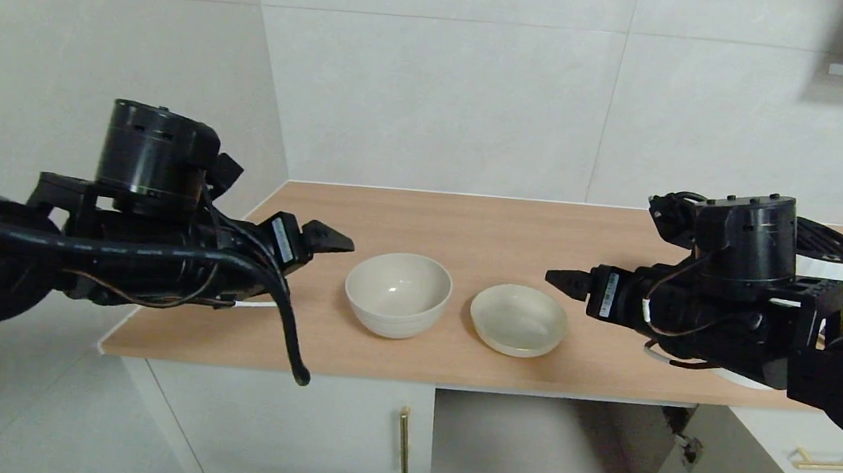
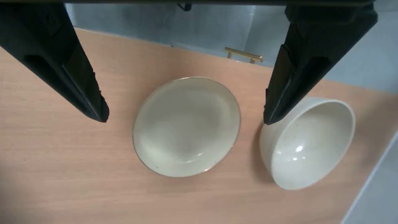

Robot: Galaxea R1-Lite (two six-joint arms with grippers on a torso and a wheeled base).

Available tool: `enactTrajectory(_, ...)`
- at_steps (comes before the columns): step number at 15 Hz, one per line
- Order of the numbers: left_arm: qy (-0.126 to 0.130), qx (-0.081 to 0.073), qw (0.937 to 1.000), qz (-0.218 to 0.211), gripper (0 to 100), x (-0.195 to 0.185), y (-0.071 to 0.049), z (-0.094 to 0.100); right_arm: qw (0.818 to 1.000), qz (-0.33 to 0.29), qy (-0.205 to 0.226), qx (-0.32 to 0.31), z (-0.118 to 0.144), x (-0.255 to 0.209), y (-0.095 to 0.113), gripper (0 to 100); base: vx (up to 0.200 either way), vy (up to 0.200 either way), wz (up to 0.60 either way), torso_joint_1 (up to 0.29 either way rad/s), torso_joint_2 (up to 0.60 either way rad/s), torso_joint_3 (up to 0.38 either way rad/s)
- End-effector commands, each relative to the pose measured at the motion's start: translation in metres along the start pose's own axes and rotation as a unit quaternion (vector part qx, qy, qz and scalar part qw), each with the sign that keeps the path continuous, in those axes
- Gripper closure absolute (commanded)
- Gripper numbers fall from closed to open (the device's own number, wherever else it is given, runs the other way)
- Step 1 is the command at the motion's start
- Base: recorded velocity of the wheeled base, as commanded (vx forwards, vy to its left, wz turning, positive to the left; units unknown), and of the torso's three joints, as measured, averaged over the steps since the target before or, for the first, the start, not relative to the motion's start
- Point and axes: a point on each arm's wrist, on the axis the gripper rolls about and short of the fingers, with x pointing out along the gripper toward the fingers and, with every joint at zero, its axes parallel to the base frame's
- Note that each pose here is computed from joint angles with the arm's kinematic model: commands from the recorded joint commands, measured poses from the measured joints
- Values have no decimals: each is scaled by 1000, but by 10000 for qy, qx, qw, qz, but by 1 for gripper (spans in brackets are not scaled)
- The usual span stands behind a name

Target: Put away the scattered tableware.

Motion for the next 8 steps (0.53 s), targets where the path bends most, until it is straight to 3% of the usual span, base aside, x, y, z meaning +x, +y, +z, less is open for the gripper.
enactTrajectory(1, 261, -71, 9991, 319, 0, 35, 6, -14, 10000, -33, 58, -39, -4, 2, 0, 0, 0, 0, 0, 0, 0, 0)
enactTrajectory(8, 279, -377, 9962, 739, 0, 81, 12, -22, 9996, -51, 180, -200, -10, 6, 0, 0, 0, 0, 0, 0, 0, 0)
